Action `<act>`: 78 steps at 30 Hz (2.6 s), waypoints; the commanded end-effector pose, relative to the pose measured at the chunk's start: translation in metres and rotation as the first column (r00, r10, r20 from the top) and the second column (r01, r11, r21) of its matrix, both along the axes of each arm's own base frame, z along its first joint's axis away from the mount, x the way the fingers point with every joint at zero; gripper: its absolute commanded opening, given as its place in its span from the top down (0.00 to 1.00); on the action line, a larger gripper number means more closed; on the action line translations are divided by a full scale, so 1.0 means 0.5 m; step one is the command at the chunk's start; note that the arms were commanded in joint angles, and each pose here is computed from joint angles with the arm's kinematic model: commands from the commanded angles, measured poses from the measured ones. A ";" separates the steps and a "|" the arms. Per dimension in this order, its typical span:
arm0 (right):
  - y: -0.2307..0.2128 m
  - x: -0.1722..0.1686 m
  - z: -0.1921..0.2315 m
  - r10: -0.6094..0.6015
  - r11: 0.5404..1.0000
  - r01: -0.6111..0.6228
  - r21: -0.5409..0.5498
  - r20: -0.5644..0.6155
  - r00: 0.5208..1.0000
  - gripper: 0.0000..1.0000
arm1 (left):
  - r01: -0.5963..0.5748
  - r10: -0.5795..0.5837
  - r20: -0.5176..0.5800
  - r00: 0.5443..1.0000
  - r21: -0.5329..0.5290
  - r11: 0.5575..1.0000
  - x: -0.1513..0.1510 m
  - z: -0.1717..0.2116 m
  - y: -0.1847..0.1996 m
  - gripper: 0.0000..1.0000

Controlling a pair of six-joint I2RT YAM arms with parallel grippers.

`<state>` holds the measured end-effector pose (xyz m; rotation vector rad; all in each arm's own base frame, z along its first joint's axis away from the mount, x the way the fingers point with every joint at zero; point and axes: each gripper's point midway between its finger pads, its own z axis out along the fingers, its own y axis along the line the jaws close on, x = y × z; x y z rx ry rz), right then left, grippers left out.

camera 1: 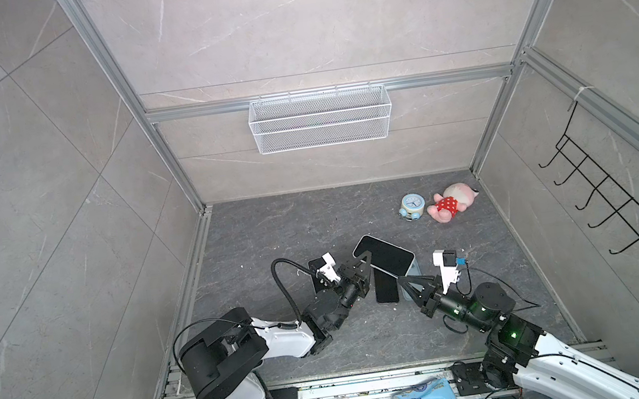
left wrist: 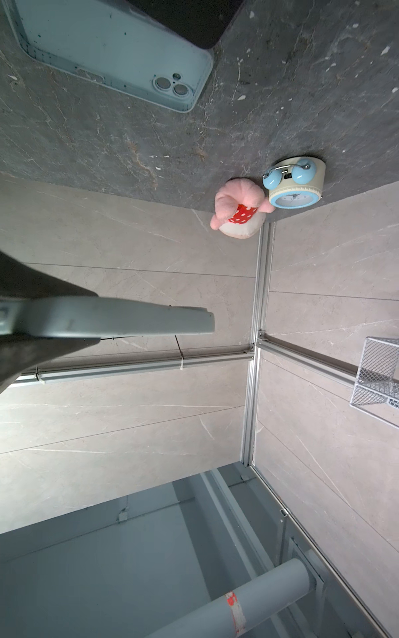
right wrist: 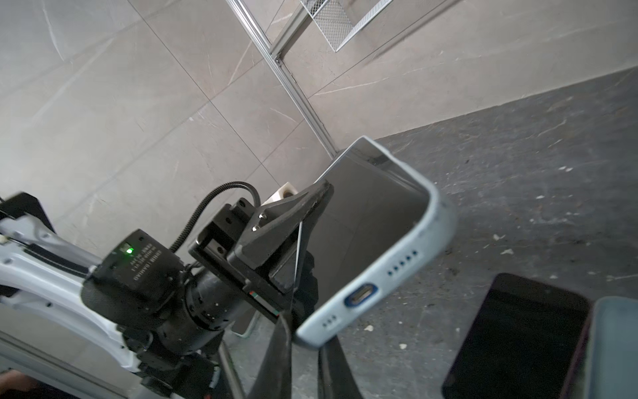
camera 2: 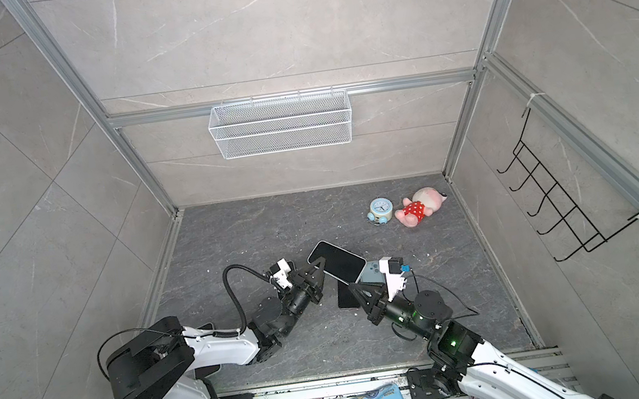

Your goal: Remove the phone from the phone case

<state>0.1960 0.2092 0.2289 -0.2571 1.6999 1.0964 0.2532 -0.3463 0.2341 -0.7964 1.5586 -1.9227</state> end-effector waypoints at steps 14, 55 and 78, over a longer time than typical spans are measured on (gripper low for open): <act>-0.084 0.052 -0.008 -0.208 0.915 0.299 -0.272 0.319 0.925 1.00 | 0.081 -0.068 0.085 0.994 -0.150 0.985 -0.030 0.108 -0.020 1.00; -0.011 -0.032 0.046 0.071 0.962 -0.022 0.270 -0.171 0.983 0.54 | 0.022 -0.008 0.138 0.990 -0.104 0.994 -0.036 0.112 0.020 1.00; -0.007 -0.021 0.020 0.062 0.965 -0.006 0.260 -0.208 0.976 0.99 | 0.031 -0.016 0.144 0.990 -0.098 0.995 -0.037 0.112 0.012 1.00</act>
